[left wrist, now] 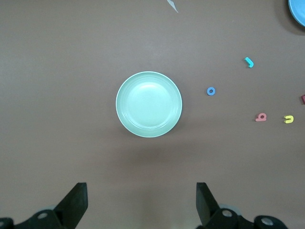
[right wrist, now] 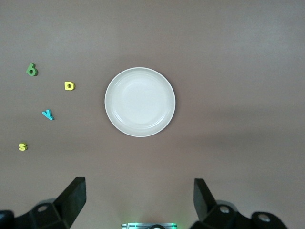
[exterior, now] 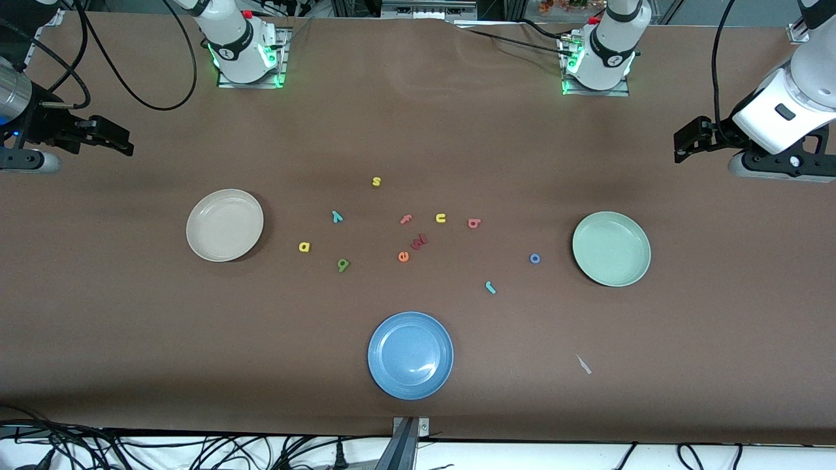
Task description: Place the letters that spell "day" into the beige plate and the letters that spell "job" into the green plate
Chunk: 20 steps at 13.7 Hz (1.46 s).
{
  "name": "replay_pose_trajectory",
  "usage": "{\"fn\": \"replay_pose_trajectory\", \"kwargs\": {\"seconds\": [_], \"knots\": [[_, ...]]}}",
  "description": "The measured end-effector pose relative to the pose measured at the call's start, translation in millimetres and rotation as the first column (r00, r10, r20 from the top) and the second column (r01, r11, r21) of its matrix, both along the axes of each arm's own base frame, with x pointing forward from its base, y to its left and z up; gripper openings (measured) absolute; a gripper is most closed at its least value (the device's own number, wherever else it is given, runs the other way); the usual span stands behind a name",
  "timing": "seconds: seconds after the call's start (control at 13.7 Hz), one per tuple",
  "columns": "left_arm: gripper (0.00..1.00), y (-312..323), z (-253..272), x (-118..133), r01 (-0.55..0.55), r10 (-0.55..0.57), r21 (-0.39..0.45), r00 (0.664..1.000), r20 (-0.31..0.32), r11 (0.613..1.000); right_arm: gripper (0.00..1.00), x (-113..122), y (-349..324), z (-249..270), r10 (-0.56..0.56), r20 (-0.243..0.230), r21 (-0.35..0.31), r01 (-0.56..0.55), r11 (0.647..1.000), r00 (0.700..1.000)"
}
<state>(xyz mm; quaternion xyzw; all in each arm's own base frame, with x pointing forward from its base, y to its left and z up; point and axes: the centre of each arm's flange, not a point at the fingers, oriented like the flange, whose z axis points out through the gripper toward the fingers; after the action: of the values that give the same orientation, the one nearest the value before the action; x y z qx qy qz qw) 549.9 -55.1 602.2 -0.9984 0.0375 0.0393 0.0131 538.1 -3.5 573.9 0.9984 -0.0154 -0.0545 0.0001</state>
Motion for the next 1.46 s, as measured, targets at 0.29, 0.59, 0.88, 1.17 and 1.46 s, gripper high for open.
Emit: {"fn": "replay_pose_trajectory", "kwargs": {"seconds": [0.29,0.59,0.88,1.17,1.46], "knots": [[1.0,0.0,0.0,0.0,0.0,0.0,0.0,1.0,0.0,1.0,1.0,0.5,3.4,-2.6,0.02,-0.008,0.003,-0.02,1.0,1.0],[1.0,-0.3,-0.1,-0.1,0.001,-0.001,0.0,1.0,-0.001,1.0,1.0,2.9,47.4,-19.2,0.106,-0.056,0.006,-0.105,0.994,0.993],[1.0,-3.6,-1.3,0.2,0.007,-0.007,0.0,1.0,-0.003,1.0,1.0,4.3,112.3,-43.4,0.217,-0.093,0.006,-0.217,0.976,0.972],[1.0,-8.5,-17.5,6.2,0.015,-0.015,0.001,0.999,-0.033,1.0,1.0,19.5,156.5,-89.9,0.227,-0.097,0.012,-0.227,0.974,0.969],[1.0,-19.6,-44.8,16.6,0.034,-0.034,0.001,0.996,-0.08,0.999,1.0,24.4,217.2,-163.3,0.156,-0.07,-0.02,-0.158,0.987,0.985]]}}
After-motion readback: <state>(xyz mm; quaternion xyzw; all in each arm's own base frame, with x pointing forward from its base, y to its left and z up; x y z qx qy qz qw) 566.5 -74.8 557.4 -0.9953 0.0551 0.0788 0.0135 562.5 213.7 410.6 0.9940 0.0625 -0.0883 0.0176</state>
